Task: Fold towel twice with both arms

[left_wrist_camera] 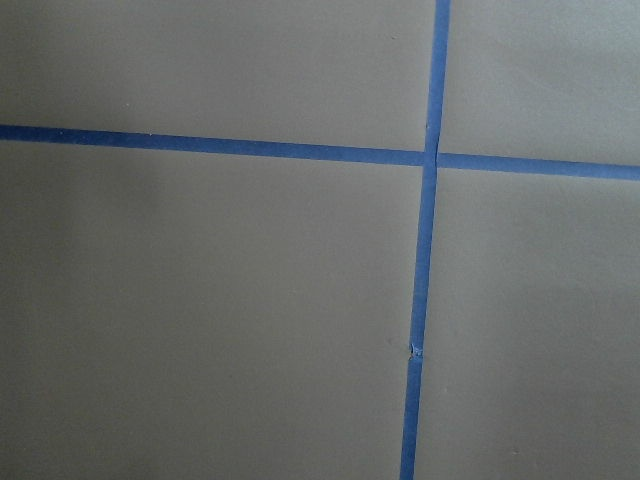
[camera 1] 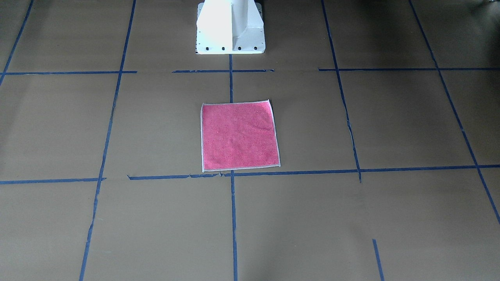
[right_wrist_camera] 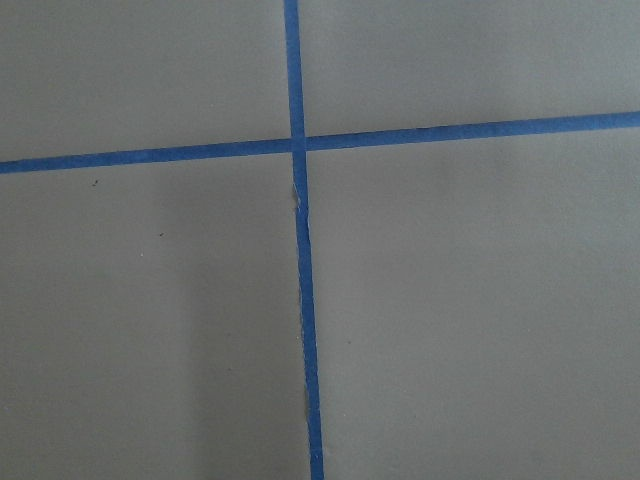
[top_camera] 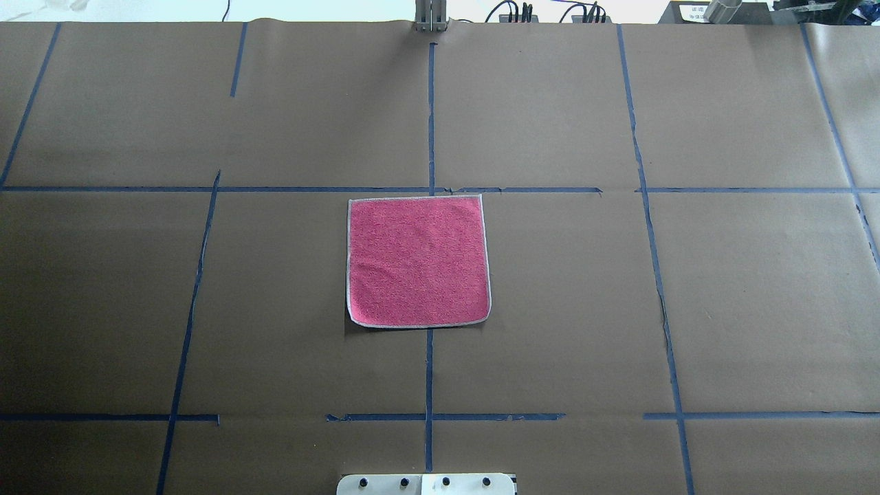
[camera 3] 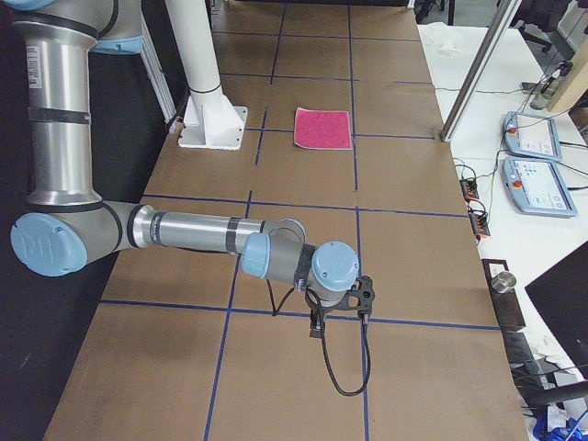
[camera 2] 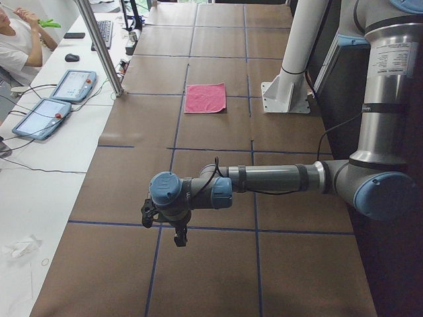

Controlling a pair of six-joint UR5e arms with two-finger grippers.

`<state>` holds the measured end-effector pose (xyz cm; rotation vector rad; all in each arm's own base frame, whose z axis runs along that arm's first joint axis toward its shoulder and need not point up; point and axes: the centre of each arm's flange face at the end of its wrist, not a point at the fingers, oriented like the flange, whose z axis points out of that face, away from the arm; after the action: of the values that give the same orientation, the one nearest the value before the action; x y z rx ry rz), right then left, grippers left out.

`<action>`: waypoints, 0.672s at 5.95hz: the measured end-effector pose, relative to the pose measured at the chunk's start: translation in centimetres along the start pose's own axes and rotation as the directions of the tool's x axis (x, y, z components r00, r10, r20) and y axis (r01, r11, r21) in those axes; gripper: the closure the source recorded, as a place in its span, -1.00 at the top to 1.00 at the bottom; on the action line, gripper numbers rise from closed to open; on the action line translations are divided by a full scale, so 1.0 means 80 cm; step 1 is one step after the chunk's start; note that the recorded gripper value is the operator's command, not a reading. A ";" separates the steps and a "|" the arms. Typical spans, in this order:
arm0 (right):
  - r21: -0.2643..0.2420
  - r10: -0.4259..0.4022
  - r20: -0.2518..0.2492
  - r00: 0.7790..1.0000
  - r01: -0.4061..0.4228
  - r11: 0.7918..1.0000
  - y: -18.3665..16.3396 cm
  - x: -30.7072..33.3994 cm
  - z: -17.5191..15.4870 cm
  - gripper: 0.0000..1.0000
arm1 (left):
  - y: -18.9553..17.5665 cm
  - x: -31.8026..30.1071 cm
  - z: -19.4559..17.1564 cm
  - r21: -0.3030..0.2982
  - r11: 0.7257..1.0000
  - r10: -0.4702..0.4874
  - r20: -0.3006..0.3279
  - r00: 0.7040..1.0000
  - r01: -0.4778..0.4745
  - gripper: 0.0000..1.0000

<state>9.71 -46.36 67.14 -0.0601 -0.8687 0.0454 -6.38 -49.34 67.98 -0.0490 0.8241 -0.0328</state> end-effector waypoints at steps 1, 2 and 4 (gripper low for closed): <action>0.008 0.003 0.000 1.000 -0.003 1.000 -0.009 -0.007 -0.006 1.00 | -0.010 0.013 -0.010 0.016 1.000 0.017 0.001 1.000 -0.017 1.00; 0.027 0.000 -0.001 1.000 0.000 1.000 -0.032 -0.028 -0.020 1.00 | -0.029 0.047 -0.024 0.038 0.997 0.060 0.001 0.998 -0.060 1.00; 0.049 -0.023 0.014 1.000 0.022 0.999 -0.078 -0.087 -0.036 1.00 | -0.060 0.184 -0.035 0.066 0.995 0.075 -0.019 0.997 -0.074 1.00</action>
<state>7.49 -53.15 60.41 -0.0044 -0.8819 0.0461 1.50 -54.97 55.54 0.0435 0.8450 0.0102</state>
